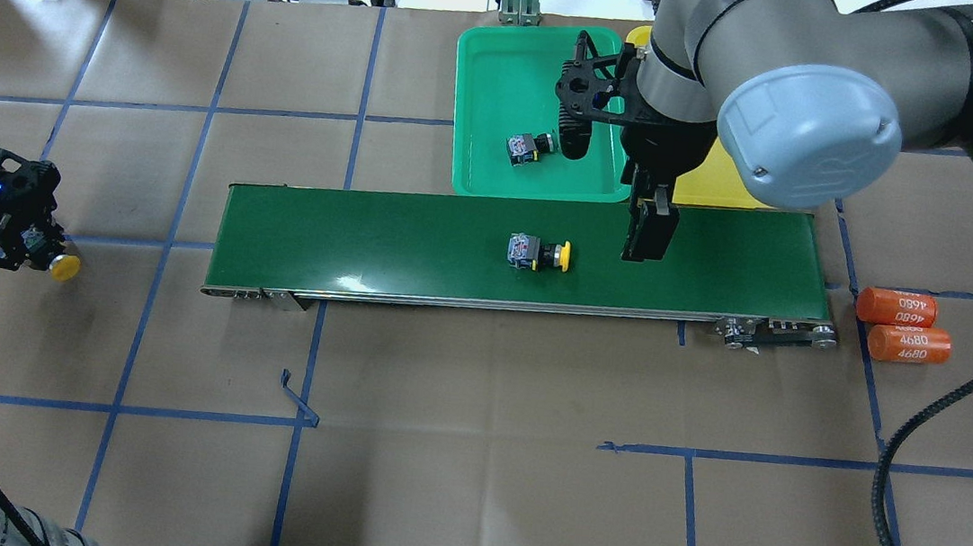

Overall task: Sort buttons by color to trays
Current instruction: 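Place the second yellow button on the conveyor while the right grasps the first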

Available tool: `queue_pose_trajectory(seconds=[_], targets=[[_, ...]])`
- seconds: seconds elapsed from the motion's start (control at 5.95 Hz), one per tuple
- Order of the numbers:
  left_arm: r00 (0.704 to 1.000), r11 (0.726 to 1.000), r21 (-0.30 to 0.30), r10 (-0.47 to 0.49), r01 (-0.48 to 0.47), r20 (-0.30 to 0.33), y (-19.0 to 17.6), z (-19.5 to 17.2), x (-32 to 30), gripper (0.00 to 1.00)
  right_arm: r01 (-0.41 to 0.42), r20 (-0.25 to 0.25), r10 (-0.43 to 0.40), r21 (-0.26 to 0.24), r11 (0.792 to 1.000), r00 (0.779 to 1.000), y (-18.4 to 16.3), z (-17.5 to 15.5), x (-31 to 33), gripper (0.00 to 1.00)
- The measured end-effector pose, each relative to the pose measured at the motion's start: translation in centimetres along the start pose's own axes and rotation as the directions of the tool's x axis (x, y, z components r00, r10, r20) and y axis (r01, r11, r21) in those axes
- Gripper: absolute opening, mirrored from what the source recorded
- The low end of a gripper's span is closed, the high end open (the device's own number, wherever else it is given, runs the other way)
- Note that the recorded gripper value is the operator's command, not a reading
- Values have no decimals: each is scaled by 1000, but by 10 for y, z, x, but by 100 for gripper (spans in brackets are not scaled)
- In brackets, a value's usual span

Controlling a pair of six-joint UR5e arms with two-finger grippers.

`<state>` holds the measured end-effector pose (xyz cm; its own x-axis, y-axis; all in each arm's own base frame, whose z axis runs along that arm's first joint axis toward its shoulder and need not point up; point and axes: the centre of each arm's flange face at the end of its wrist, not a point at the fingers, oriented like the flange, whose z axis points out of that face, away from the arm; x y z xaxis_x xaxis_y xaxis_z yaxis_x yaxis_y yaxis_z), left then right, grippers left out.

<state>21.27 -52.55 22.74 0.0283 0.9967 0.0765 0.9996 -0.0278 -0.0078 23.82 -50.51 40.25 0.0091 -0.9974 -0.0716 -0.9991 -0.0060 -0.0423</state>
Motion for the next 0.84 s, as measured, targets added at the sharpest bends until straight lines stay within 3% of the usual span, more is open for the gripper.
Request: queue_pose_trajectory(seconds=[0.17,0.5,0.84], targets=[[994,993,34,-111,111,-6,-40,-20,-12,10,43,-29,-43,6,999,999,0,24,6,100],[959,958,34,-282,283,-25,-139,-49,-39,10,72,-99,-70,19,997,993,-1,83,22,100],[951,951,16,-307,308,-30,-231,-50,-48,12,89,-101,-87,17,996,991,4,122,38,100]])
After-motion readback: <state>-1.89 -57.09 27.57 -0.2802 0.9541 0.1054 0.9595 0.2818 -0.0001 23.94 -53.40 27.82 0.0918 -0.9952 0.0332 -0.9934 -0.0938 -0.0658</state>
